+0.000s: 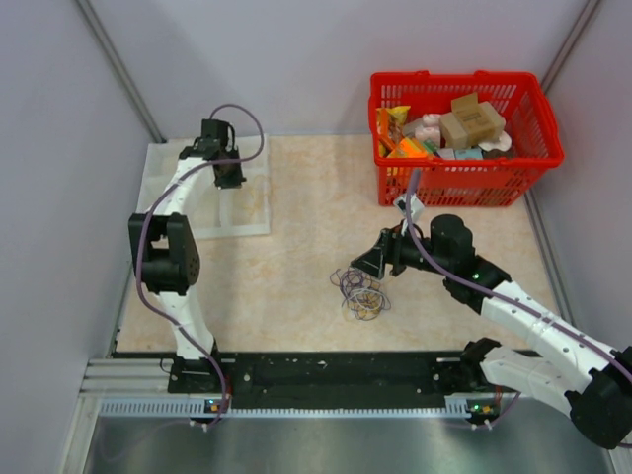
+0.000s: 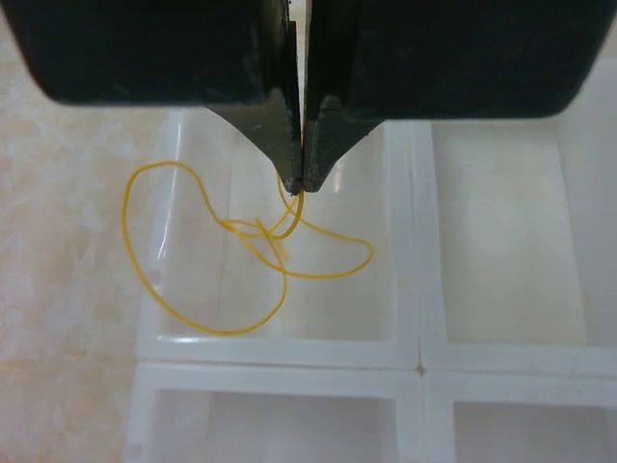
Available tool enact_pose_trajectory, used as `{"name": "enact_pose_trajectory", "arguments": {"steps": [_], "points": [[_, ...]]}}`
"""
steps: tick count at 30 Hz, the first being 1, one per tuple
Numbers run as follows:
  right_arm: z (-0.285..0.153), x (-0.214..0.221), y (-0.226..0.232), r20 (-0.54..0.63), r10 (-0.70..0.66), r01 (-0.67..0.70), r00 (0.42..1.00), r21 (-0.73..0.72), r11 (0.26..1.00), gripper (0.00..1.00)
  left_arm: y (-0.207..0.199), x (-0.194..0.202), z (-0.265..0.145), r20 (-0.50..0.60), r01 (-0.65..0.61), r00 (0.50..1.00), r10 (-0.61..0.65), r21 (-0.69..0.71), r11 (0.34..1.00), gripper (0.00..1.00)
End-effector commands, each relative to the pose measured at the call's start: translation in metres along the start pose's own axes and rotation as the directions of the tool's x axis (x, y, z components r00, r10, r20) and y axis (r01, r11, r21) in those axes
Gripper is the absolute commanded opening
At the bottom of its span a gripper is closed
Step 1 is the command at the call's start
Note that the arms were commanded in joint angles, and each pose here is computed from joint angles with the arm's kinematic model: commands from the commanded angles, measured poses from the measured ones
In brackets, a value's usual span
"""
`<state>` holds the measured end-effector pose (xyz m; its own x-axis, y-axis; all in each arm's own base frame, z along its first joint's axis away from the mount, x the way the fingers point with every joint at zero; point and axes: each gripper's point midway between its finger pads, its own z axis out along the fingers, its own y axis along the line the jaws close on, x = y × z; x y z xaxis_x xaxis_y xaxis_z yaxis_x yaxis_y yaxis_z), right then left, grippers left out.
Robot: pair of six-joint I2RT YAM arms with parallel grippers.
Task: Untangle the cables
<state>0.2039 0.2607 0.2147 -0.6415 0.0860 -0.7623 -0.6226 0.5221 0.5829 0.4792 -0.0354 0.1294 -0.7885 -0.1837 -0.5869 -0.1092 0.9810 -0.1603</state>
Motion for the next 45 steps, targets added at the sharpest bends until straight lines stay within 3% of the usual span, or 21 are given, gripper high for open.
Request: {"name": "enact_pose_trajectory", "arguments": {"steps": [1, 5, 9, 12, 14, 19, 24, 29, 33, 41, 45], "points": [[-0.002, -0.012, 0.007, 0.045, -0.021, 0.022, 0.999, -0.021, 1.0, 0.7, -0.005, -0.014, 0.023, 0.045, -0.018, 0.999, 0.025, -0.147, 0.989, 0.0], [-0.005, -0.014, 0.008, 0.053, -0.021, 0.022, 0.998, -0.015, 1.0, 0.7, 0.006, -0.011, 0.047, -0.002, -0.033, 0.999, 0.033, -0.228, 0.973, 0.0], [-0.009, -0.016, 0.01, 0.061, -0.027, 0.027, 0.998, -0.012, 1.0, 0.7, 0.012, -0.021, 0.045, -0.009, -0.056, 0.998, 0.056, -0.248, 0.967, 0.0], [-0.007, -0.014, 0.008, 0.053, -0.027, 0.027, 0.998, -0.006, 1.0, 0.7, 0.004, -0.026, 0.029, 0.015, -0.05, 0.998, 0.054, -0.199, 0.979, 0.33], [-0.006, -0.014, 0.009, 0.049, -0.022, 0.023, 0.999, -0.014, 1.0, 0.7, -0.001, -0.033, 0.014, 0.05, -0.043, 0.997, 0.052, -0.169, 0.985, 0.46], [-0.003, -0.014, 0.01, 0.046, -0.017, 0.018, 0.999, -0.029, 0.999, 0.7, -0.013, -0.048, -0.021, 0.12, -0.024, 0.992, 0.037, -0.106, 0.994, 0.59], [-0.003, -0.012, 0.008, 0.043, -0.016, 0.017, 0.999, -0.024, 1.0, 0.7, -0.048, -0.052, -0.036, 0.158, -0.026, 0.987, 0.012, 0.087, 0.996, 0.68], [-0.004, -0.011, 0.008, 0.044, -0.015, 0.016, 0.999, -0.023, 1.0, 0.7, -0.065, -0.049, -0.024, 0.125, -0.013, 0.992, -0.005, 0.144, 0.99, 0.67], [-0.005, -0.012, 0.008, 0.046, -0.016, 0.017, 0.999, -0.02, 1.0, 0.7, -0.074, -0.044, -0.012, 0.097, -0.042, 0.995, 0.028, 0.143, 0.989, 0.49], [-0.005, -0.012, 0.008, 0.049, -0.019, 0.02, 0.999, -0.015, 1.0, 0.7, -0.073, -0.023, 0.008, 0.061, -0.163, 0.985, 0.159, 0.07, 0.984, 0.56], [-0.004, -0.012, 0.008, 0.042, -0.016, 0.017, 0.999, -0.018, 1.0, 0.7, -0.074, -0.018, 0.012, 0.047, -0.176, 0.984, 0.173, 0.07, 0.982, 0.44]]}}
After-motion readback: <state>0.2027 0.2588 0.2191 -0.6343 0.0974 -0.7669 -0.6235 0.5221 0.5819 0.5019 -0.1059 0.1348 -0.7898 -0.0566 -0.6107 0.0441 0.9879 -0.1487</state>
